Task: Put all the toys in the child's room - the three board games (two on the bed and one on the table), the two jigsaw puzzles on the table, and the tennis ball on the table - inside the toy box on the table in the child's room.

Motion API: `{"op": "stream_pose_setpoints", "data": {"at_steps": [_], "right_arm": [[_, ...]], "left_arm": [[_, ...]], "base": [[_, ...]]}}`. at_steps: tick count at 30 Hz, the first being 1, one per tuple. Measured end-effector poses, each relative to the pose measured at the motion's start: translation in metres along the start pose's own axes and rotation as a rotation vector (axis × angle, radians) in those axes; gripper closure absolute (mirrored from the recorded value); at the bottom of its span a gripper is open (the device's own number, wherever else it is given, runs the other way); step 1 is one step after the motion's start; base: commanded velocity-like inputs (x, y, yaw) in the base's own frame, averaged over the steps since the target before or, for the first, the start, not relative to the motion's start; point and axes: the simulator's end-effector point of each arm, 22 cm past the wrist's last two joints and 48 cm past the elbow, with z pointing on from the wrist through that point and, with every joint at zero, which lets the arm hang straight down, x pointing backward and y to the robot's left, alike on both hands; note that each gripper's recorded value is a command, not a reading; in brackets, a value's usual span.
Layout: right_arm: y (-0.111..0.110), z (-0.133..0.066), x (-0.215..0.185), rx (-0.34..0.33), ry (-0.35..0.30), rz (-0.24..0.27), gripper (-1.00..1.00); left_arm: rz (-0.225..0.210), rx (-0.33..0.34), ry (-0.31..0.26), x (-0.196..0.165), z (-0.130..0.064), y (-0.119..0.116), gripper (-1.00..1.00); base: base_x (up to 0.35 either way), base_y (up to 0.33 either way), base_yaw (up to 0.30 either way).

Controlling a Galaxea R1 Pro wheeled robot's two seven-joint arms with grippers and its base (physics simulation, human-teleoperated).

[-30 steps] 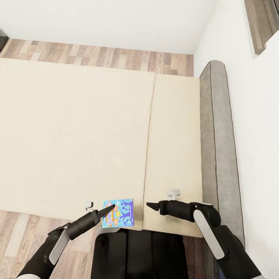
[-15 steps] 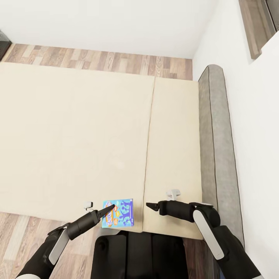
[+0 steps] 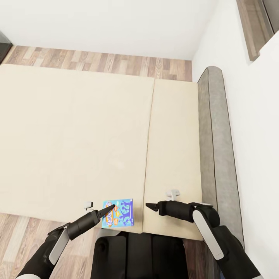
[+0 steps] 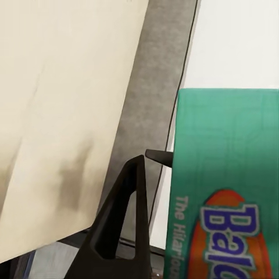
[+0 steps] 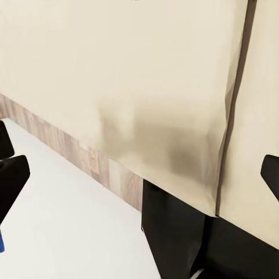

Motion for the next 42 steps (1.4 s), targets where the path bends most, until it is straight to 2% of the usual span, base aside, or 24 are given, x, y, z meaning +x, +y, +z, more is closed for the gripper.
{"op": "stream_pose_setpoints", "data": {"at_steps": [25, 42], "right_arm": [[0.009, -0.006, -0.008, -0.004, -0.018, -0.018, -1.00], [0.012, -0.006, -0.009, -0.007, -0.021, -0.022, -1.00]], "left_arm": [[0.024, 0.013, -0.007, -0.007, 0.001, -0.011, 1.00], [0.029, 0.017, -0.008, -0.008, 0.001, -0.014, 1.00]], "base": [[0.000, 0.000, -0.160], [0.000, 0.000, -0.041]]}}
